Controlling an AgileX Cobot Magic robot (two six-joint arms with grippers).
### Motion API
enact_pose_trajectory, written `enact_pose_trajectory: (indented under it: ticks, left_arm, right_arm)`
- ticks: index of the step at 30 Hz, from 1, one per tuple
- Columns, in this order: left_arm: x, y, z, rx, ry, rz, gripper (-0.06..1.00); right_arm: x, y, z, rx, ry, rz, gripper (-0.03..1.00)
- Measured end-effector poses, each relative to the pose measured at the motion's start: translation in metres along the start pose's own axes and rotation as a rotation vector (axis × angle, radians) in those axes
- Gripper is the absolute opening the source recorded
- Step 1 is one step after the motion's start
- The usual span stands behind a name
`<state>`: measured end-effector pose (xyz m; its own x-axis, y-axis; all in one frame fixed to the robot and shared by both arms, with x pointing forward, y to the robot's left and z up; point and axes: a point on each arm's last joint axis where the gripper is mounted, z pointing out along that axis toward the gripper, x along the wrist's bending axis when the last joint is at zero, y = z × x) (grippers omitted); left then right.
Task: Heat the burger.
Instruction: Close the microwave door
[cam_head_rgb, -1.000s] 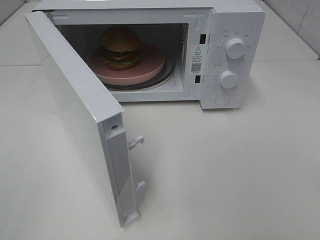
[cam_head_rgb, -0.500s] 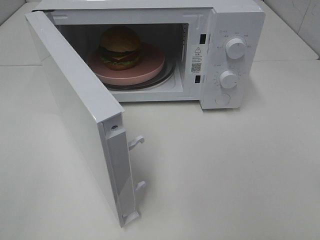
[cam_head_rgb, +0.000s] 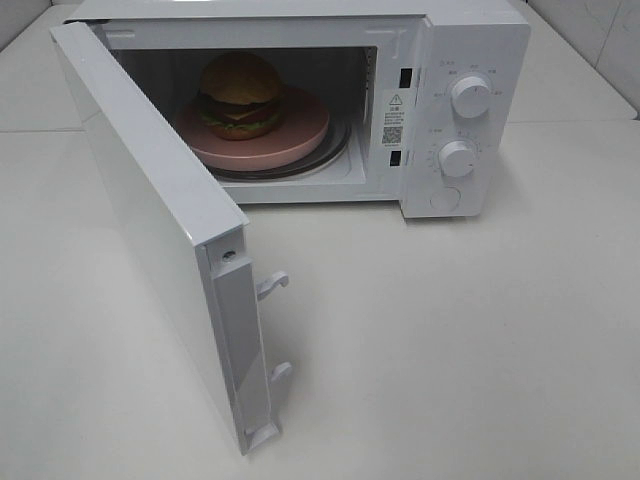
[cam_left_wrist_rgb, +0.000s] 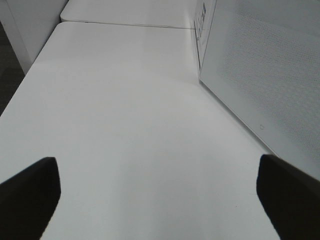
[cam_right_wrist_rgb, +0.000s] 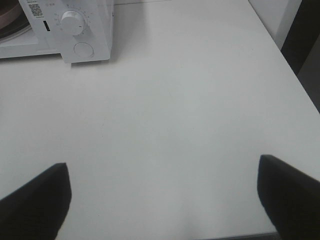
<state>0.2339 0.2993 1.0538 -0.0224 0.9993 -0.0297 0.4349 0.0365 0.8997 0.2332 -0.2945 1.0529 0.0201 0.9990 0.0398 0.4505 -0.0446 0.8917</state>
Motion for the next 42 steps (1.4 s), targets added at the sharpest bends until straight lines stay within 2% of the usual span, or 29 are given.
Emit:
enact_pose_trajectory:
  ticks: [17,20,22,23,25,27,29,36,38,42]
  left_arm:
    - [0.0,0.0,0.0,0.0,0.001,0.001,0.99]
    - [0.0,0.009,0.003,0.018,0.003,0.001,0.99]
    - [0.001,0.03,0.01,-0.018,0.016,0.009,0.99]
    - [0.001,0.03,0.01,-0.018,0.016,0.009,0.99]
    - [0.001,0.047,0.027,-0.058,0.021,0.013,0.99]
    - [0.002,0.051,0.034,-0.073,0.02,0.013,0.99]
    - [0.002,0.061,0.058,-0.126,0.02,0.014,0.99]
    - [0.003,0.068,0.105,-0.192,0.018,0.015,0.95]
    - [0.003,0.066,0.123,-0.244,0.018,0.015,0.92]
    - [0.004,0.06,0.139,-0.287,0.017,0.016,0.86]
  right_arm:
    - [0.0,0.0,0.0,0.0,0.0,0.0,0.97]
    - [0.0,0.0,0.0,0.0,0.0,0.0,0.97]
    - [0.0,0.0,0.0,0.0,0.0,0.0,0.97]
    - [0.0,0.0,0.0,0.0,0.0,0.0,0.97]
    - [0.0,0.0,0.0,0.0,0.0,0.0,0.97]
    - [0.0,0.0,0.0,0.0,0.0,0.0,0.97]
    - [0.0,0.0,0.0,0.0,0.0,0.0,0.97]
    - [0.0,0.0,0.0,0.0,0.0,0.0,0.97]
    - [0.0,0.0,0.0,0.0,0.0,0.0,0.97]
    - [0.0,0.0,0.0,0.0,0.0,0.0,0.97]
